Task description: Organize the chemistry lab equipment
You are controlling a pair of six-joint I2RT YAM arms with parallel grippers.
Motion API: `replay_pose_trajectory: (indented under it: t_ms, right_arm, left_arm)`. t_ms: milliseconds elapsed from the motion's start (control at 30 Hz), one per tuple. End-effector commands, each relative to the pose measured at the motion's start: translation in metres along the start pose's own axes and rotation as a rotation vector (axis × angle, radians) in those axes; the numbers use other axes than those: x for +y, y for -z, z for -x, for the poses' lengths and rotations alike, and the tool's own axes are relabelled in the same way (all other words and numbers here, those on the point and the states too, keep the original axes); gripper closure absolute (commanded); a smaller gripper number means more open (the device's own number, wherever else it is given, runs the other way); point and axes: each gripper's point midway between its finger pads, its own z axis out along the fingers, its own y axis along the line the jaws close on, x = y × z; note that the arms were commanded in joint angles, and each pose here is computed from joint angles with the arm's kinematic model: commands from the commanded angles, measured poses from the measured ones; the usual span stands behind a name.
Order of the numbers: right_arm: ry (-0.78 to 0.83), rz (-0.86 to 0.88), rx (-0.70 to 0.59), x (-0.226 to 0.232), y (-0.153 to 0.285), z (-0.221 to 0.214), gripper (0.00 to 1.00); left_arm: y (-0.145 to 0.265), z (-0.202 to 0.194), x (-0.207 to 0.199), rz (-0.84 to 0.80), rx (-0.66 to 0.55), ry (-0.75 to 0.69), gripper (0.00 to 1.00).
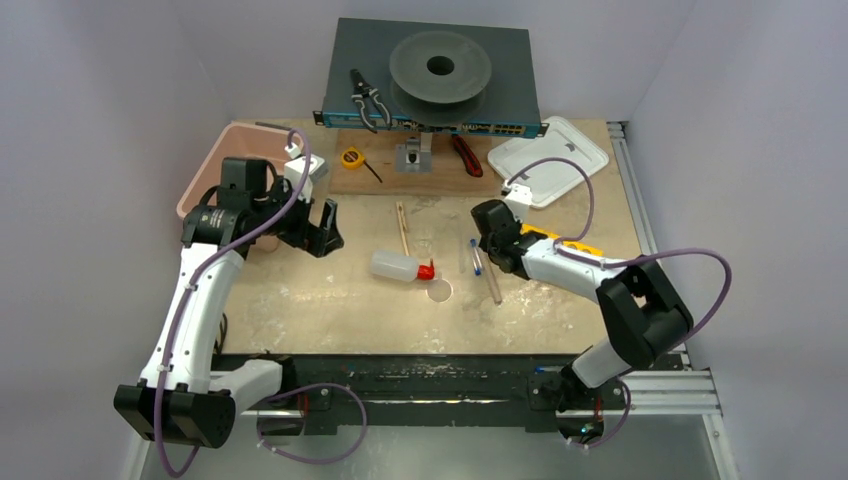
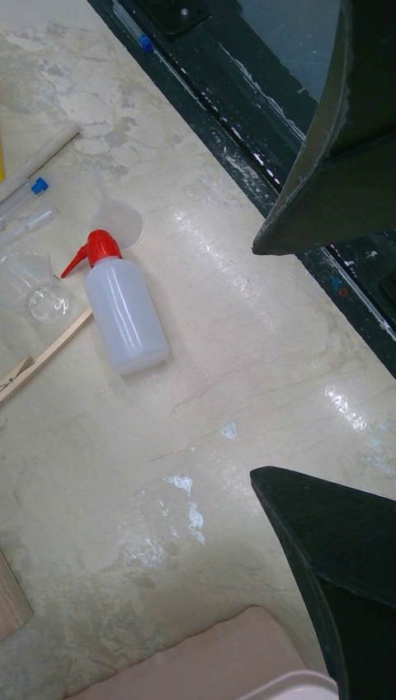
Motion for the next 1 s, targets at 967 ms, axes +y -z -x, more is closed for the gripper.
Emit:
replay_pose_trajectory:
  t_ms: [967]
  right_arm:
    - [-0.245, -0.321, -0.201, -0.113, -0.028, 0.080, 0.83]
  left_arm:
    - [0.014, -0.005, 0.011, 0.049, -0.001, -0.064, 0.00]
